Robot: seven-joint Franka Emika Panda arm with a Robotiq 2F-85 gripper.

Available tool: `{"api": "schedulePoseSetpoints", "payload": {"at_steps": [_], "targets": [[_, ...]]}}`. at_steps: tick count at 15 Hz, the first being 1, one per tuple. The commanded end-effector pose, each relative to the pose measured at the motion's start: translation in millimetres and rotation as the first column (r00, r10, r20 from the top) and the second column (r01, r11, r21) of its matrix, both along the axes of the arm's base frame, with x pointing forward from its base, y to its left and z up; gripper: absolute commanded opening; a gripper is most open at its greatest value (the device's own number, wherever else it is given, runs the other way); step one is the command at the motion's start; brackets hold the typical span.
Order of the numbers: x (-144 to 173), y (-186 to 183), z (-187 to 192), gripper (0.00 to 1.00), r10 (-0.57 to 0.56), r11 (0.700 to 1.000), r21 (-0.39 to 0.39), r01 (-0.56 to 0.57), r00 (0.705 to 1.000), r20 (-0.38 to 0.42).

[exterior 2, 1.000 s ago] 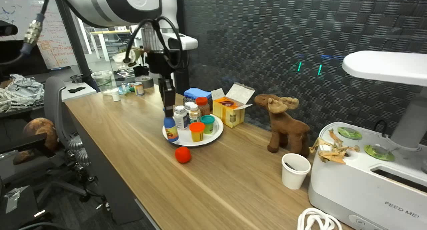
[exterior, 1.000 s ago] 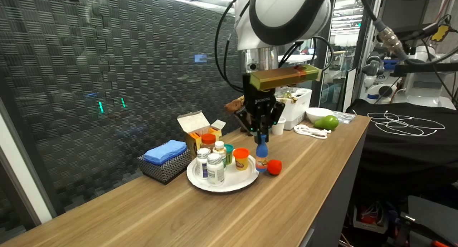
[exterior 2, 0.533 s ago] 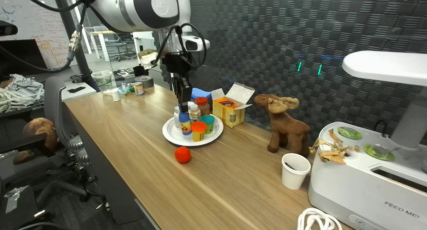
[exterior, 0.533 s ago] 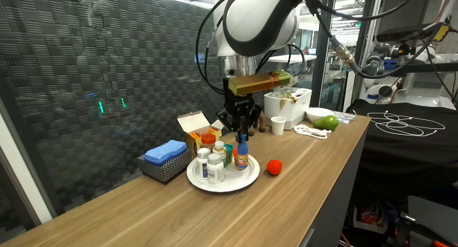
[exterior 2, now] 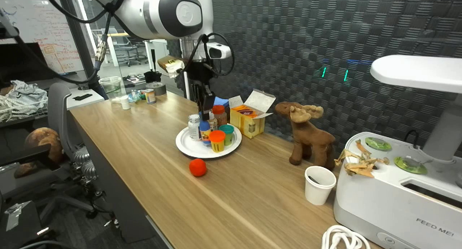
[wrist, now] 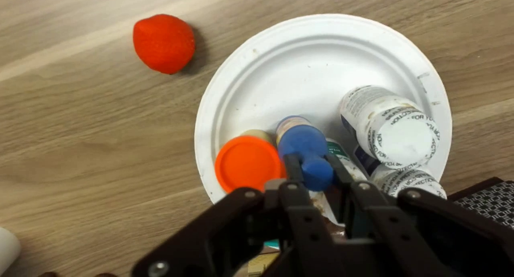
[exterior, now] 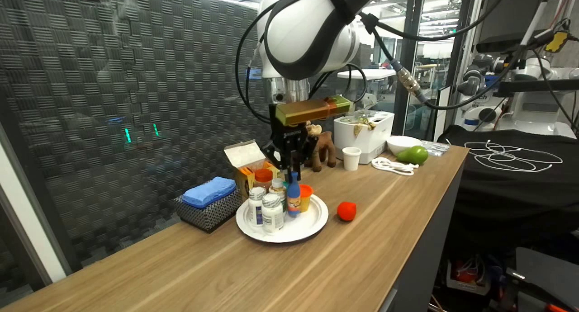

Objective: Put all the bottles and the orange ball in the plate

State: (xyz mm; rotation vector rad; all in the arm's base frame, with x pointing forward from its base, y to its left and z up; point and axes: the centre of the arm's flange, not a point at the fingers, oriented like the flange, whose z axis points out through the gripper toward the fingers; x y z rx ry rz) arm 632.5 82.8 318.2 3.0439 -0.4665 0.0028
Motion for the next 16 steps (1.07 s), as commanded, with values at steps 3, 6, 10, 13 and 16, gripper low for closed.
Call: {"api": "schedulePoseSetpoints", "payload": {"at_steps": [3, 6, 10, 13, 16], "targets": [[15.3, 4.3, -3.1, 0.11, 0.023, 1.0, 0.011, -0.022, 1.0, -0.021], [15.5, 6.8, -16.9, 0.11, 0.034, 0.999, -0.015, -0.035, 0.999, -0.041], [16.8, 10.0, -18.3, 0.11, 0.047, 0.999, -0.02, -0.048, 0.998, -0.046], [15.3, 10.9, -15.3, 0.45, 0.052, 0.998, -0.027, -0.053, 0.998, -0.043], [11.9, 12.0, -11.2, 0.59, 0.053, 0.998, -0.029, -0.054, 0.998, -0.031]]}}
